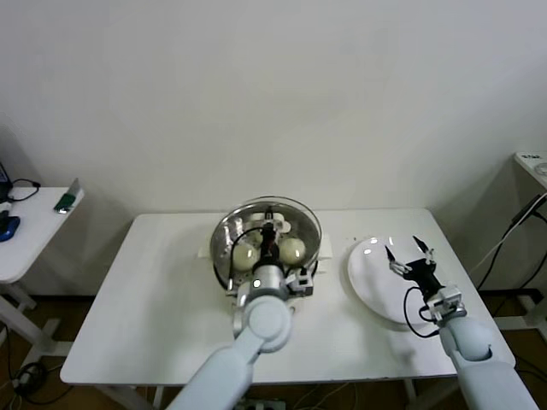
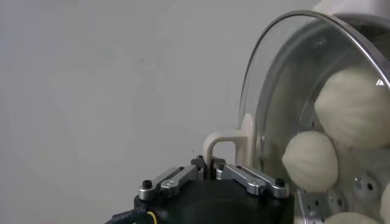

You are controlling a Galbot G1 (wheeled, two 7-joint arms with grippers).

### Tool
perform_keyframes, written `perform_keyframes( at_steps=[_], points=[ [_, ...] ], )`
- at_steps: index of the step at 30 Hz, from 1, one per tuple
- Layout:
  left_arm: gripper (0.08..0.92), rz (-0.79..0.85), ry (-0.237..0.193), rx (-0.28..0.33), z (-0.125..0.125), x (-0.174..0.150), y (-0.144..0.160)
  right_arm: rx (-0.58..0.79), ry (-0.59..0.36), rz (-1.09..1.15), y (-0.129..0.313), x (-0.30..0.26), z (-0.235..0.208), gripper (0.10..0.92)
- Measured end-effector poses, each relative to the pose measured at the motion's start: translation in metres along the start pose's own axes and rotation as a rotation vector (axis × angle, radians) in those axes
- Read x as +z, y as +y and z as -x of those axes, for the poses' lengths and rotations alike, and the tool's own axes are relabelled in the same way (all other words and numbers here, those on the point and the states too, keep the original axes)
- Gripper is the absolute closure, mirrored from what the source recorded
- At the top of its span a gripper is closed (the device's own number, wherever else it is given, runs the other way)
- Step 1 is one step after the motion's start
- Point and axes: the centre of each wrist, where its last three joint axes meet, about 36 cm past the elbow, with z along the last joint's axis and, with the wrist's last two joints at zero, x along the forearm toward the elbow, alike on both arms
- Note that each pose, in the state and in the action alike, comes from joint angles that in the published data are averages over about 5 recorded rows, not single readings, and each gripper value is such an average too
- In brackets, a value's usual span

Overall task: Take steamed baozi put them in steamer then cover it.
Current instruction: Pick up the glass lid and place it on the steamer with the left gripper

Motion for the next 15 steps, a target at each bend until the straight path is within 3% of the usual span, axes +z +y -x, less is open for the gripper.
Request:
perform_keyframes(
  at_steps=[15],
  points=[
    [0.851, 0.017, 0.008, 0.009, 0.0019, 0.0007, -0.0105, 0.003, -0.001, 0.001, -0.0008, 0.0014, 0.0023, 0.200]
  ],
)
